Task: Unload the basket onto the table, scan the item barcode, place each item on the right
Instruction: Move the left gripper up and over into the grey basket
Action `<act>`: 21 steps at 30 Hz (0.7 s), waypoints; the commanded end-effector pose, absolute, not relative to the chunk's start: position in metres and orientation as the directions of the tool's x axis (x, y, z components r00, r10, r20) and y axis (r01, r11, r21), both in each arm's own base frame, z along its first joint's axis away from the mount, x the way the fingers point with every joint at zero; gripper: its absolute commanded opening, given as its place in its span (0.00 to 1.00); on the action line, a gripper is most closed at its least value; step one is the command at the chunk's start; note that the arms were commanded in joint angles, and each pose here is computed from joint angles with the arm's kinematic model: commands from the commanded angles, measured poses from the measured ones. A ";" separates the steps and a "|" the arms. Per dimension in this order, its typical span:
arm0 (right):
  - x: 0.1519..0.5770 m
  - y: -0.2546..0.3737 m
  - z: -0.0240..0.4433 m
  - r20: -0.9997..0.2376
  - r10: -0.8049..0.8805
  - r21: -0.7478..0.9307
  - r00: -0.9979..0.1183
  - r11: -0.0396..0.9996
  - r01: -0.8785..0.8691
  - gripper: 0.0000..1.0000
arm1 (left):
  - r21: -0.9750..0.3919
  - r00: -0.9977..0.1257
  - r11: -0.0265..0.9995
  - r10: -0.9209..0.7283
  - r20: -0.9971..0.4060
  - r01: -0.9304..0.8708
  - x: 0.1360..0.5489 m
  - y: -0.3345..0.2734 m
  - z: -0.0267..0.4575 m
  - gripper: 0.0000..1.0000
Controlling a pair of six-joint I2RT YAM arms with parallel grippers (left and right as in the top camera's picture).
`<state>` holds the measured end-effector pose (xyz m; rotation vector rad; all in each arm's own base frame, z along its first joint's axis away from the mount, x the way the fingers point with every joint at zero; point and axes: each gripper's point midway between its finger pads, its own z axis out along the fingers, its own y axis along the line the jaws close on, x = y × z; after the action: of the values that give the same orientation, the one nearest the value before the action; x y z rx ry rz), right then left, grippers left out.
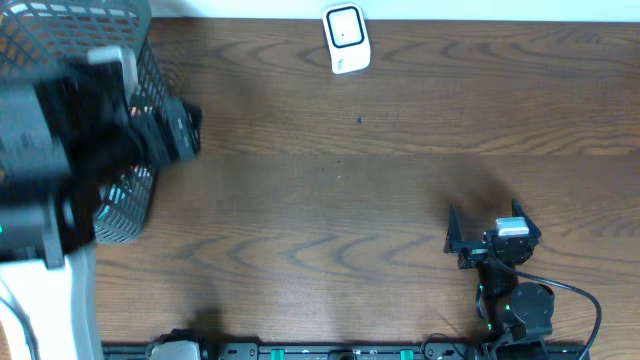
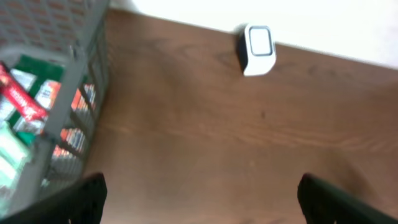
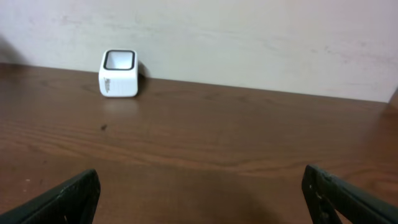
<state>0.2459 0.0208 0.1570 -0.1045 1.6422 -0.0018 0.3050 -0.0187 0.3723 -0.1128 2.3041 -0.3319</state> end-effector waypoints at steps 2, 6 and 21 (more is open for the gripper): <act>0.246 0.021 0.157 -0.995 -0.071 -0.066 -0.071 0.996 -0.066 0.99 | -0.175 -0.686 0.984 -0.138 -0.714 -0.016 0.346 0.004 0.391 0.98; 0.246 0.021 0.157 -0.995 -0.071 -0.066 -0.071 0.996 -0.066 0.99 | -0.165 -0.670 0.984 -0.170 -0.722 -0.071 0.382 0.032 0.387 0.98; 0.246 0.021 0.157 -0.995 -0.071 -0.066 -0.071 0.996 -0.066 0.99 | -0.197 -0.608 0.791 -0.580 -0.542 -0.579 0.357 0.177 0.321 0.98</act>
<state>0.2459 0.0207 0.1570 -0.1042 1.6423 -0.0021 0.3685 0.1476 0.3363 -0.6477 2.3876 -0.0090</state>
